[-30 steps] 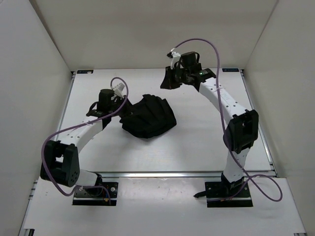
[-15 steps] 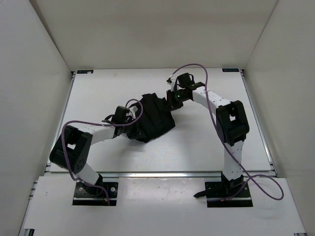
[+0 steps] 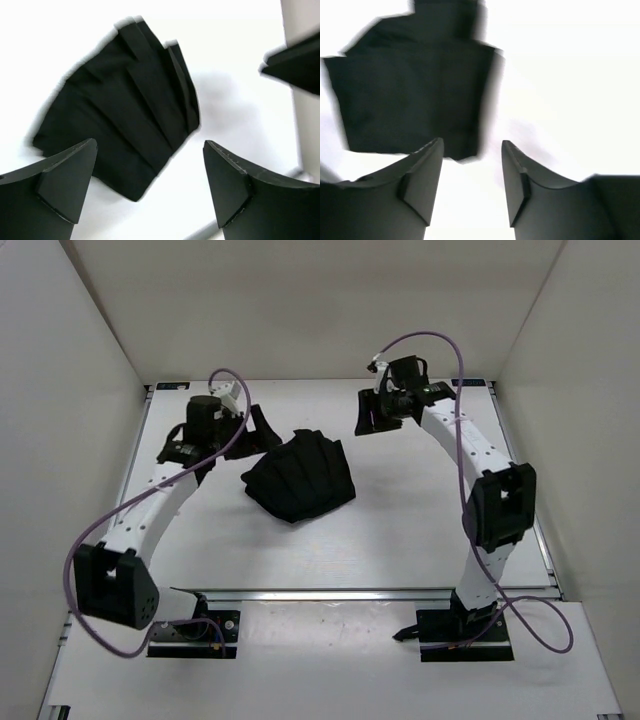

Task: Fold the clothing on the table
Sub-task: Fold the skirt

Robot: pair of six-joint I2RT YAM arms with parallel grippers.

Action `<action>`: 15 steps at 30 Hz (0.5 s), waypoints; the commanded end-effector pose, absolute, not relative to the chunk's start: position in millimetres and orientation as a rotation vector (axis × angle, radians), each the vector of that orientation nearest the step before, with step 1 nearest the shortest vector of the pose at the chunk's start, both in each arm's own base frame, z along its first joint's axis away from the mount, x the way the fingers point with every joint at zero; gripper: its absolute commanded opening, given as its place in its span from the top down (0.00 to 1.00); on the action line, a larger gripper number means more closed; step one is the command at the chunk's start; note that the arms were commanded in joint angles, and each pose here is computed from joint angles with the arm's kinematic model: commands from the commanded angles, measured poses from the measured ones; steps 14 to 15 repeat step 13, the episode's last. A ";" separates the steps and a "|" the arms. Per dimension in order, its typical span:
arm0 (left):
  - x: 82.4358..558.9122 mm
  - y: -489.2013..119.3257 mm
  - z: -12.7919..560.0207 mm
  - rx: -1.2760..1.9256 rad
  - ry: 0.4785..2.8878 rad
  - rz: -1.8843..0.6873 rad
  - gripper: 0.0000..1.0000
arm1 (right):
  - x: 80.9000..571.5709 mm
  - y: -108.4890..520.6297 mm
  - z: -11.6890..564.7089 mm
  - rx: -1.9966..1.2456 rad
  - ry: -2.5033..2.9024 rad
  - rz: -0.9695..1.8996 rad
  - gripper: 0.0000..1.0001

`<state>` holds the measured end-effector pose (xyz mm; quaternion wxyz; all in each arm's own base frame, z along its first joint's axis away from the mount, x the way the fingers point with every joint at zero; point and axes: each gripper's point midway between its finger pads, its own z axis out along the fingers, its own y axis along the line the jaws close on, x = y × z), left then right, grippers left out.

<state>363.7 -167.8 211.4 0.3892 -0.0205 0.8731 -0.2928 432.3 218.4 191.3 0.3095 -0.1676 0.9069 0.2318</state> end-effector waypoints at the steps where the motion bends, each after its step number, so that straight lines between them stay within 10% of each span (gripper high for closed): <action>1: 341.5 -117.9 210.1 -0.085 2.299 -0.409 0.01 | 429.0 175.9 217.2 -0.391 2.319 0.356 0.47; 15: 256.3 -101.5 136.2 -0.094 2.453 -0.337 0.02 | 341.7 152.8 160.6 -0.236 2.387 0.505 0.44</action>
